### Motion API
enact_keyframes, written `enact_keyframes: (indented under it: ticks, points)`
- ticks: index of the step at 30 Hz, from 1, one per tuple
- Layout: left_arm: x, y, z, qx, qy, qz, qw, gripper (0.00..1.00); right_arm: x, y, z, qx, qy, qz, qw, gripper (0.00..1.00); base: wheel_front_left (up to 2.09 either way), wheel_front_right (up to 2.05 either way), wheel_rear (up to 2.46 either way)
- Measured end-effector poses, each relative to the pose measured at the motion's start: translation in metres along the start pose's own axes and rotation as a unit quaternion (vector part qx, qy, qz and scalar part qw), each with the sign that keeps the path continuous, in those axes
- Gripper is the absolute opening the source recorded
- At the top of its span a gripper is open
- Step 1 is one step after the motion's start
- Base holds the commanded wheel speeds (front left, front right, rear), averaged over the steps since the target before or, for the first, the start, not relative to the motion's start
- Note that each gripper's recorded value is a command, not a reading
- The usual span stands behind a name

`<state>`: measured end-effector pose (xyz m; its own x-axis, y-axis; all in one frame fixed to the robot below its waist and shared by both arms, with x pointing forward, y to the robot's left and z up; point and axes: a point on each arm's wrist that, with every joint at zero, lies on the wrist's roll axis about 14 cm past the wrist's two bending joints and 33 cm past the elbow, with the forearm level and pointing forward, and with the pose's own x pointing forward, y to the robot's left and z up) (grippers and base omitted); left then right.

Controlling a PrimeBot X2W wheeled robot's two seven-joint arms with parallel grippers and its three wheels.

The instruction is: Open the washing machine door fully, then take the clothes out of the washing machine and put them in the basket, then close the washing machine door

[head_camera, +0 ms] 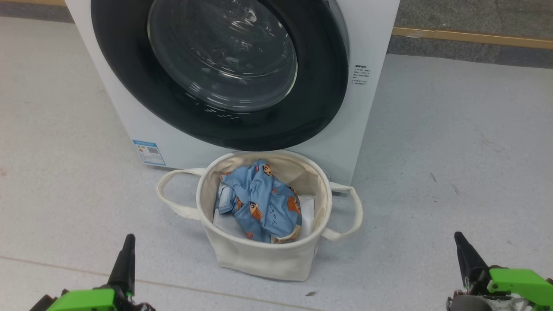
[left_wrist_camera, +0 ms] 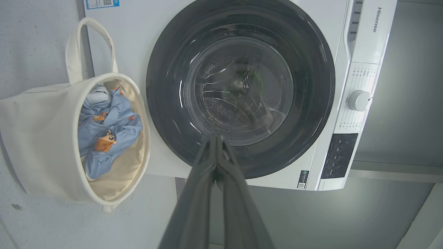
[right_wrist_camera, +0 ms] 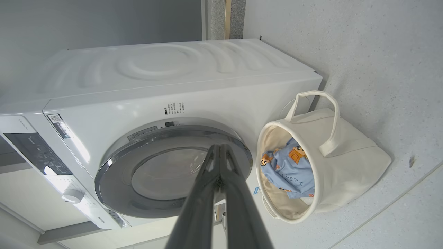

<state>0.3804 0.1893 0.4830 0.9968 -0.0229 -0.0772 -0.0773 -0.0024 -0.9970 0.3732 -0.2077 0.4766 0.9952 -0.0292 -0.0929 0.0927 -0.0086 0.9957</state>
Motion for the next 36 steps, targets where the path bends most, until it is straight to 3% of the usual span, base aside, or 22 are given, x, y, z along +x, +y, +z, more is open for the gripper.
enact_keyframes:
  ticks: [36]
  points:
    - [0.0, 0.0, 0.0, 0.0, 0.0, 0.0, 1.0, 0.0, -0.0001, 0.0, 0.0005, 0.001, -0.002, 0.0, 1.0, 0.0, 0.0, 0.0, 0.0]
